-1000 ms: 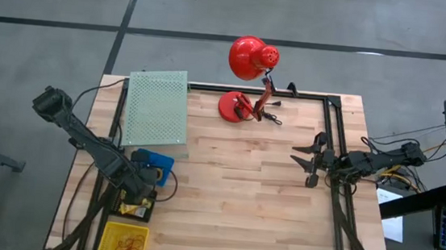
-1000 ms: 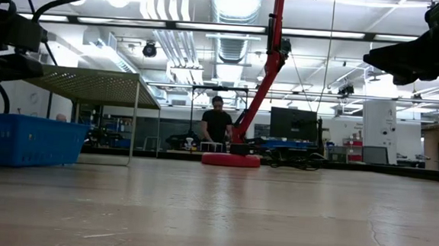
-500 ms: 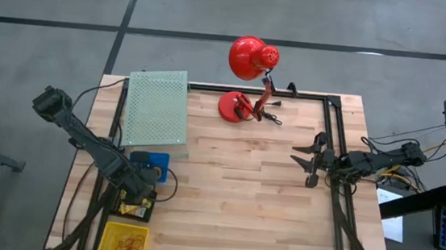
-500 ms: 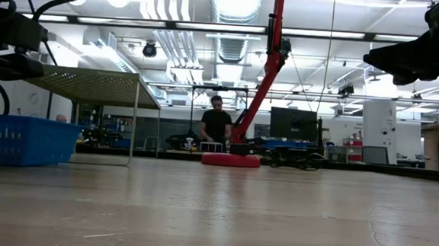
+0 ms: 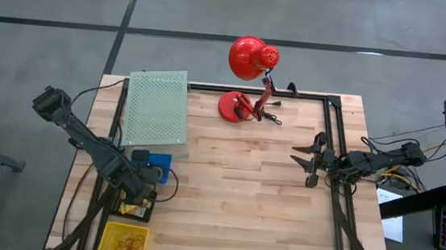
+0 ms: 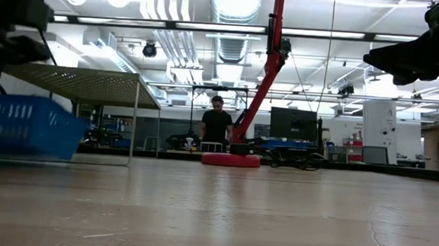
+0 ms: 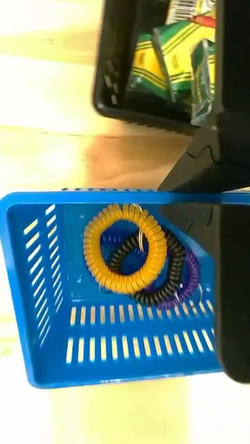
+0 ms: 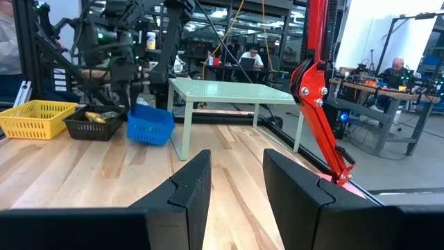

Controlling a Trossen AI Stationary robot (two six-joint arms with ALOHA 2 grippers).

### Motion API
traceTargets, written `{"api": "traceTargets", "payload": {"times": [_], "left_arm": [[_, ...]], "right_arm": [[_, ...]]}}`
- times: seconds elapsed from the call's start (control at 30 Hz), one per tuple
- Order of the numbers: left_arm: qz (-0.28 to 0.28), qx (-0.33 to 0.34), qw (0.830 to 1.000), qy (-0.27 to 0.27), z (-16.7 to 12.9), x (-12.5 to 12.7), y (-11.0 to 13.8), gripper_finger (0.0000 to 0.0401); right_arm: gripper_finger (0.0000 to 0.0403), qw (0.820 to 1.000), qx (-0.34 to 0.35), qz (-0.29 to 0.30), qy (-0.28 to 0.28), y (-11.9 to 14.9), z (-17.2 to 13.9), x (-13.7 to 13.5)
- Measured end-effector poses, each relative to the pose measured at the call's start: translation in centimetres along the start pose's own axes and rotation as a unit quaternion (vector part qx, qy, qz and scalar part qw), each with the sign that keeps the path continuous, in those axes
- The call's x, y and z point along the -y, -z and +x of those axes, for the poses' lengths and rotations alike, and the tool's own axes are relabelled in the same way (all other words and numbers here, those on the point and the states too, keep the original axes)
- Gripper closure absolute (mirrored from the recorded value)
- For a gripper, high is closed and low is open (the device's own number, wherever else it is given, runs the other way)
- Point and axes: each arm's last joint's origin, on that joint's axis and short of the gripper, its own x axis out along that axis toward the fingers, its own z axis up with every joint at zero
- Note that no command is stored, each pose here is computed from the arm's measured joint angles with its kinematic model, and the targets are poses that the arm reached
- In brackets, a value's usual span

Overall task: Pick & Place Office Desk Supplies
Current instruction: Put the blue bin on the shelf

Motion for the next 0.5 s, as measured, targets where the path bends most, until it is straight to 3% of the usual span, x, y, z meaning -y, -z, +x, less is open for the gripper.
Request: {"api": "traceTargets", "payload": {"times": [0.3, 0.5], "left_arm": [[-0.001, 0.040, 0.999, -0.023, -2.3, 0.1, -1.4, 0.0390], [0.001, 0.021, 1.000, -0.019, -2.2, 0.9, -2.2, 0.0389]], "right_arm": [[0.0275, 1.000, 0.000, 0.000, 0.000, 0.0, 0.0, 0.0], [0.0275, 1.000, 0.000, 0.000, 0.000, 0.0, 0.0, 0.0]]}}
